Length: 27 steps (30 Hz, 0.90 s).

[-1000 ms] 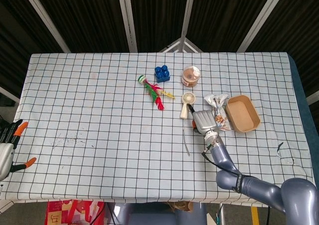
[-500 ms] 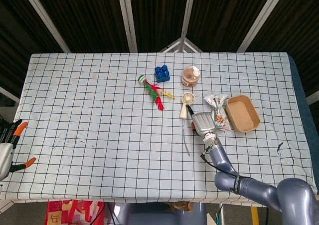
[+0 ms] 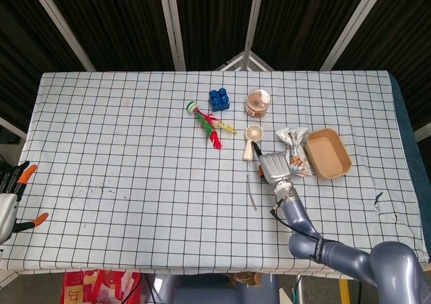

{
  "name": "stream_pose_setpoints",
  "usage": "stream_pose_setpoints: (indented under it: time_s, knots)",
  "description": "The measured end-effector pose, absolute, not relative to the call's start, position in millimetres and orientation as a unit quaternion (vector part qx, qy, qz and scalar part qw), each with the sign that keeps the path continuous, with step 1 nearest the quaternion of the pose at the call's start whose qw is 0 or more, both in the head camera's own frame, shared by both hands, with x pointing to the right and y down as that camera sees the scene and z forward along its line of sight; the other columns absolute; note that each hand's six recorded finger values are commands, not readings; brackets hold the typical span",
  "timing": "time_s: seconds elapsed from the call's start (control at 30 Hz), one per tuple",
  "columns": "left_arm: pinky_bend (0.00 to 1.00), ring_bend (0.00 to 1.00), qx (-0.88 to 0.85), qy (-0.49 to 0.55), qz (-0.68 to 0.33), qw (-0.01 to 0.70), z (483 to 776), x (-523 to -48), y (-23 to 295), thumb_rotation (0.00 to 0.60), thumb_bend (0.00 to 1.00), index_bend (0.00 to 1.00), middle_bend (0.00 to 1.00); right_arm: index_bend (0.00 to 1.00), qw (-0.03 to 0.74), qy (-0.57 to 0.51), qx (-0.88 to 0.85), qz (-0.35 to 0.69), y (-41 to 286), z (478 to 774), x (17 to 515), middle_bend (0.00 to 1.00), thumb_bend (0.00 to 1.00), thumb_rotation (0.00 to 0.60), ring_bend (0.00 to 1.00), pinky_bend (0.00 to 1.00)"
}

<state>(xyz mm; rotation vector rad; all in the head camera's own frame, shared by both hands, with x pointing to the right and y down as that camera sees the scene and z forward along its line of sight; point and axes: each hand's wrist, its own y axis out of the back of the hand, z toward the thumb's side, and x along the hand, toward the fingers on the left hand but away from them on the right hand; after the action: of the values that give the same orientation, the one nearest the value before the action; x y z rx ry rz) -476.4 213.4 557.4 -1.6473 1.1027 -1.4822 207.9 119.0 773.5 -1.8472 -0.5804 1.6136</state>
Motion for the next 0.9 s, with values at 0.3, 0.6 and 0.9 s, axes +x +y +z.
stream_pose_setpoints:
  time_s: [0.3, 0.6, 0.9]
  knots:
    - [0.0, 0.0, -0.627, 0.424, -0.567, 0.326, 557.1, -477.4, 213.1, 0.6, 0.03, 0.0, 0.0, 0.0, 0.313, -0.235, -0.694, 0.604, 110.4, 765.1, 204.7, 0.8, 0.71, 0.6, 0.86, 0.85]
    - [0.0, 0.0, -0.627, 0.424, -0.566, 0.328, 556.5, -477.3, 213.5, 0.6, 0.03, 0.0, 0.0, 0.0, 0.353, -0.303, -0.686, 0.56, 77.5, 719.9, 198.6, 0.62, 0.71, 0.6, 0.63, 0.69]
    - [0.0, 0.0, -0.625, 0.426, -0.565, 0.329, 553.8, -478.4, 215.6, 0.6, 0.03, 0.0, 0.0, 0.0, 0.387, -0.345, -0.674, 0.527, 86.0, 658.7, 241.6, 0.15, 0.6, 0.6, 0.12, 0.18]
